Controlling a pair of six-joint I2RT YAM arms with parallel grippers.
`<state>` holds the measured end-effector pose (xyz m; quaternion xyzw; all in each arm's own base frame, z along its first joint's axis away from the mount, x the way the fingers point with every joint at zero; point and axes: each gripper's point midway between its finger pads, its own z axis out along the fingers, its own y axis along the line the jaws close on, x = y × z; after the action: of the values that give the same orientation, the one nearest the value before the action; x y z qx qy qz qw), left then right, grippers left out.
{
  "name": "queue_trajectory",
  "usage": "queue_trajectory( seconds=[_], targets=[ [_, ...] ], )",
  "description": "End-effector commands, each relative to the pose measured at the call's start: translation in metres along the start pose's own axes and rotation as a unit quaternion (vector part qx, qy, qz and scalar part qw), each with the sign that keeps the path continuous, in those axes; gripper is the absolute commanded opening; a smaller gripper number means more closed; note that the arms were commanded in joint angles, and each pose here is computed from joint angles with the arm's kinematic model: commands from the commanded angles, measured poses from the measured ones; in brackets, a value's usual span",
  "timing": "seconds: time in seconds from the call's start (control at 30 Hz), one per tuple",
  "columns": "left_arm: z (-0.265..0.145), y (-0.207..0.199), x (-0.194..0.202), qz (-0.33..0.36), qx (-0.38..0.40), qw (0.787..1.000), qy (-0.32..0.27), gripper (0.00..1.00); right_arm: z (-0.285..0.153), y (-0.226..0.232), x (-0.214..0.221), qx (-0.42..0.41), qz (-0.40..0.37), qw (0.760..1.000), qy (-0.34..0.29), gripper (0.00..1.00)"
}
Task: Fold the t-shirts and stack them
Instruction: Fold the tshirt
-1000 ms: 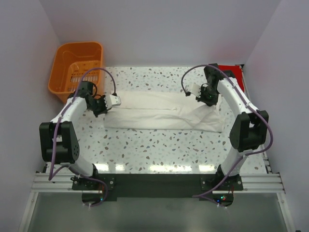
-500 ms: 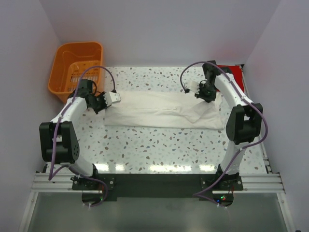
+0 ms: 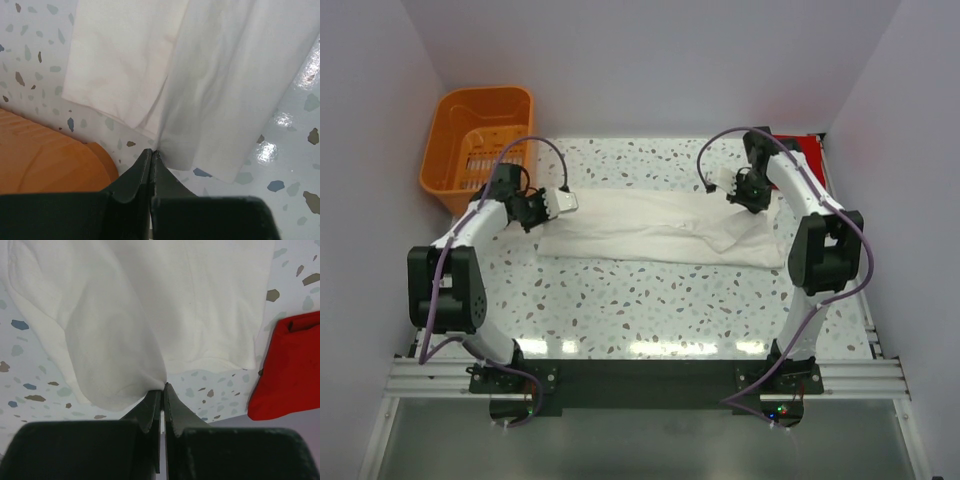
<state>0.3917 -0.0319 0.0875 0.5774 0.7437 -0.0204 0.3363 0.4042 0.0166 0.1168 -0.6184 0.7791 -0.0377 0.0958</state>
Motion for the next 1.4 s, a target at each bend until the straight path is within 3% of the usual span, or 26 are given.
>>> queue_trajectory(
  seconds=[0.0, 0.37, 0.43, 0.47, 0.5, 0.53, 0.6, 0.63, 0.77, 0.97, 1.17, 1.37],
  targets=[
    [0.009, 0.012, -0.015, 0.027, -0.019, 0.999, -0.006, 0.0, -0.004, -0.012, 0.002, 0.02, -0.003, 1.0, 0.005, 0.0],
    [0.024, 0.02, 0.008, 0.02, -0.027, 0.999, 0.04, 0.0, 0.012, -0.014, 0.003, 0.019, 0.017, 1.0, 0.008, 0.0],
    [0.025, 0.026, 0.011, 0.001, -0.04, 0.998, 0.053, 0.04, 0.012, -0.018, 0.003, 0.024, 0.033, 0.999, 0.009, 0.1],
    [0.023, 0.031, 0.011, -0.007, -0.049, 0.997, 0.055, 0.11, 0.014, -0.019, 0.002, 0.023, 0.042, 0.999, 0.009, 0.18],
    [0.021, 0.038, 0.008, -0.026, -0.06, 0.996, 0.054, 0.21, 0.012, -0.019, 0.006, 0.02, 0.066, 0.998, 0.011, 0.33],
    [0.019, 0.04, 0.007, -0.035, -0.064, 0.996, 0.054, 0.25, 0.004, -0.025, 0.006, 0.029, 0.082, 0.996, 0.005, 0.41],
    [0.012, 0.037, 0.002, -0.054, -0.059, 0.996, 0.045, 0.36, -0.004, -0.02, 0.015, 0.014, 0.129, 0.992, 0.002, 0.55],
    [0.006, 0.035, -0.004, -0.06, -0.058, 0.996, 0.036, 0.4, -0.011, -0.021, 0.015, 0.012, 0.147, 0.989, -0.014, 0.58],
    [-0.008, 0.009, -0.015, -0.087, -0.031, 0.996, 0.012, 0.55, -0.025, 0.008, 0.037, -0.051, 0.246, 0.967, -0.033, 0.58],
    [-0.007, -0.032, -0.001, -0.168, 0.014, 0.985, 0.038, 0.61, -0.022, 0.055, 0.06, -0.128, 0.375, 0.917, -0.04, 0.56],
    [0.004, -0.056, 0.017, -0.245, 0.042, 0.966, 0.074, 0.64, 0.002, 0.074, 0.074, -0.151, 0.439, 0.885, -0.027, 0.54],
    [0.015, -0.061, 0.026, -0.306, 0.048, 0.946, 0.095, 0.64, 0.024, 0.082, 0.082, -0.15, 0.459, 0.875, -0.011, 0.53]
  ],
)
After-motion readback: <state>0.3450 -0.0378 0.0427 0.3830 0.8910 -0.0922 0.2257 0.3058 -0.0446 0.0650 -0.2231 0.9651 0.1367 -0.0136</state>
